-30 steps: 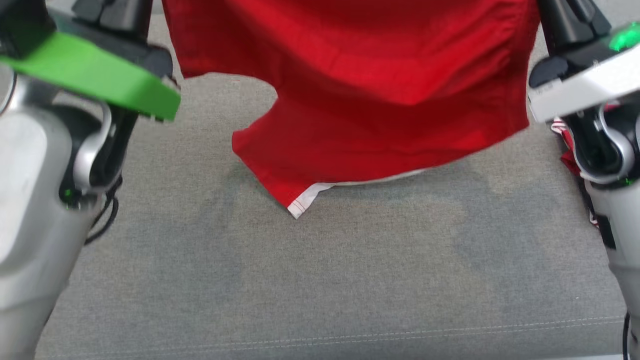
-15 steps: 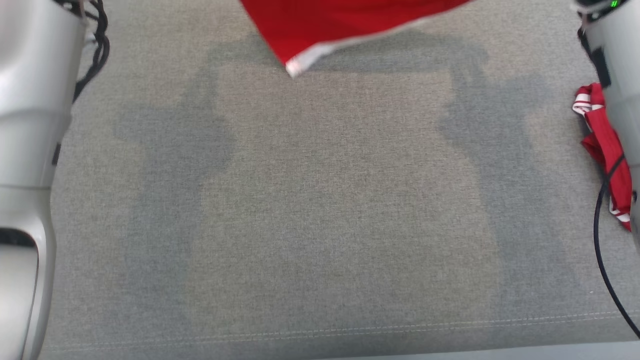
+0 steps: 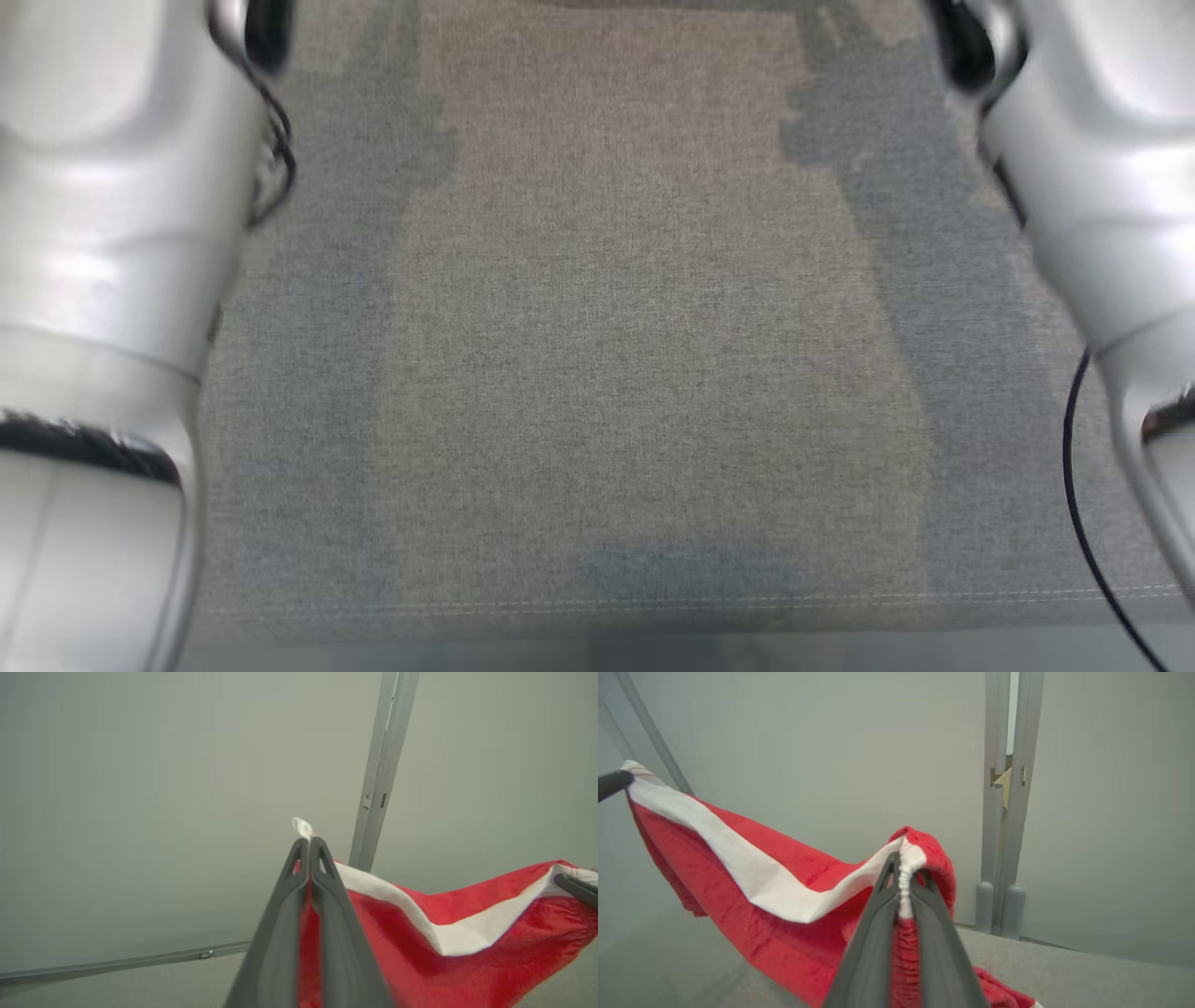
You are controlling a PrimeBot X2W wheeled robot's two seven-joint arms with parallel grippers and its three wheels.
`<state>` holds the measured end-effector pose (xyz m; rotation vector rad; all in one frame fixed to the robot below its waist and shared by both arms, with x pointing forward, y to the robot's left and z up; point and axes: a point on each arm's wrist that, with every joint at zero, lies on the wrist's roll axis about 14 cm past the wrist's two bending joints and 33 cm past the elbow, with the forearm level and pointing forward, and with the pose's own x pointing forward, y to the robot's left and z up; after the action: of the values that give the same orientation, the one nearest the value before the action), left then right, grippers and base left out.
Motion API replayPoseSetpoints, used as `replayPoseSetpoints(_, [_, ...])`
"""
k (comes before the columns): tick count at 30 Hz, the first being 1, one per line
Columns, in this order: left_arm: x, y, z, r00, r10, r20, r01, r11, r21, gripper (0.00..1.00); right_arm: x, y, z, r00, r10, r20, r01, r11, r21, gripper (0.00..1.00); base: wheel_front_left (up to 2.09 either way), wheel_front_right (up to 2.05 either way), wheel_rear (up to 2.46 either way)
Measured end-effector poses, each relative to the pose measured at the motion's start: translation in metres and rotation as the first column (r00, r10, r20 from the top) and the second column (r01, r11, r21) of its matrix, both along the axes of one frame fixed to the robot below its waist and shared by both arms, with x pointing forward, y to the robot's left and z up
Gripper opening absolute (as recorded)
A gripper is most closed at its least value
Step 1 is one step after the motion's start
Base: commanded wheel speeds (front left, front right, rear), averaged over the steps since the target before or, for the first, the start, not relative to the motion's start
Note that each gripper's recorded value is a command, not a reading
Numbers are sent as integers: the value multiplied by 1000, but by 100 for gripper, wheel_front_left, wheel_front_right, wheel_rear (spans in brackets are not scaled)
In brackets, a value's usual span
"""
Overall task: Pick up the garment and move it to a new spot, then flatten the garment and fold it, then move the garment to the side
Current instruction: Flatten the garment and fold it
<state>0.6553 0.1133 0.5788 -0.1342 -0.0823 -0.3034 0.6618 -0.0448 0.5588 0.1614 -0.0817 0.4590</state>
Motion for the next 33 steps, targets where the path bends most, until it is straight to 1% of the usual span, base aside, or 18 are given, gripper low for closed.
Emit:
replayPoseSetpoints(1, [0,0,0,1000,0,0,0,1000,0,0,0,0,0,1000,0,0,0,1000,0,0,0,0,0])
replayPoseSetpoints(3, [-12,2,-46,996,2,-84,-4,1000,-27,0,-17,3,-48,995,33,-93,-33,999,6,0,0,0,0])
replayPoseSetpoints(4, [-20,2,-62,994,0,-108,-4,999,-38,0,-25,4,-63,992,48,-120,-45,999,25,0,0,0,0])
replayPoseSetpoints(5, [-28,3,-72,992,2,-123,-9,998,-58,0,-33,4,-73,988,59,-144,-52,997,57,0,0,0,0])
replayPoseSetpoints(7, [-45,8,-85,992,17,-125,-26,997,-73,0,-56,5,-94,978,97,-183,-85,994,72,0,0,0,0])
replayPoseSetpoints(10, [-81,14,-107,989,33,-145,-44,996,-75,0,-92,0,-119,959,119,-257,-85,987,139,0,0,0,0])
replayPoseSetpoints(13, [-115,17,-115,989,45,-143,-55,997,-62,0,-122,-9,-130,944,119,-309,-56,977,206,0,0,0,0])
replayPoseSetpoints(17, [-163,31,-124,979,97,-179,-108,993,-53,0,-155,-23,-137,930,103,-353,-15,970,243,0,0,0,0])
replayPoseSetpoints(21, [-207,25,-129,961,87,-262,-109,992,-69,0,-189,-39,-149,914,81,-397,4,978,210,0,0,0,0])
replayPoseSetpoints(22, [-219,23,-129,956,79,-281,-103,992,-72,0,-199,-40,-152,906,82,-415,11,976,216,0,0,0,0])
replayPoseSetpoints(24, [-239,18,-131,941,61,-333,-96,991,-89,0,-217,-40,-157,894,89,-440,6,978,211,0,0,0,0])
replayPoseSetpoints(26, [-260,11,-132,925,41,-379,-91,989,-115,0,-229,-50,-160,885,70,-460,33,977,211,0,0,0,0])
replayPoseSetpoints(28, [-280,4,-132,907,15,-420,-79,988,-136,0,-244,-60,-165,876,52,-479,44,982,186,0,0,0,0])
replayPoseSetpoints(31, [-309,2,-137,870,3,-493,-83,986,-141,0,-265,-68,-170,859,34,-510,64,983,173,0,0,0,0])
replayPoseSetpoints(32, [-326,3,-140,844,0,-537,-95,984,-149,0,-278,-72,-172,852,28,-523,68,984,163,0,0,0,0])
replayPoseSetpoints(33, [-335,3,-142,829,-4,-559,-94,985,-146,0,-283,-75,-173,848,23,-530,69,986,153,0,0,0,0])
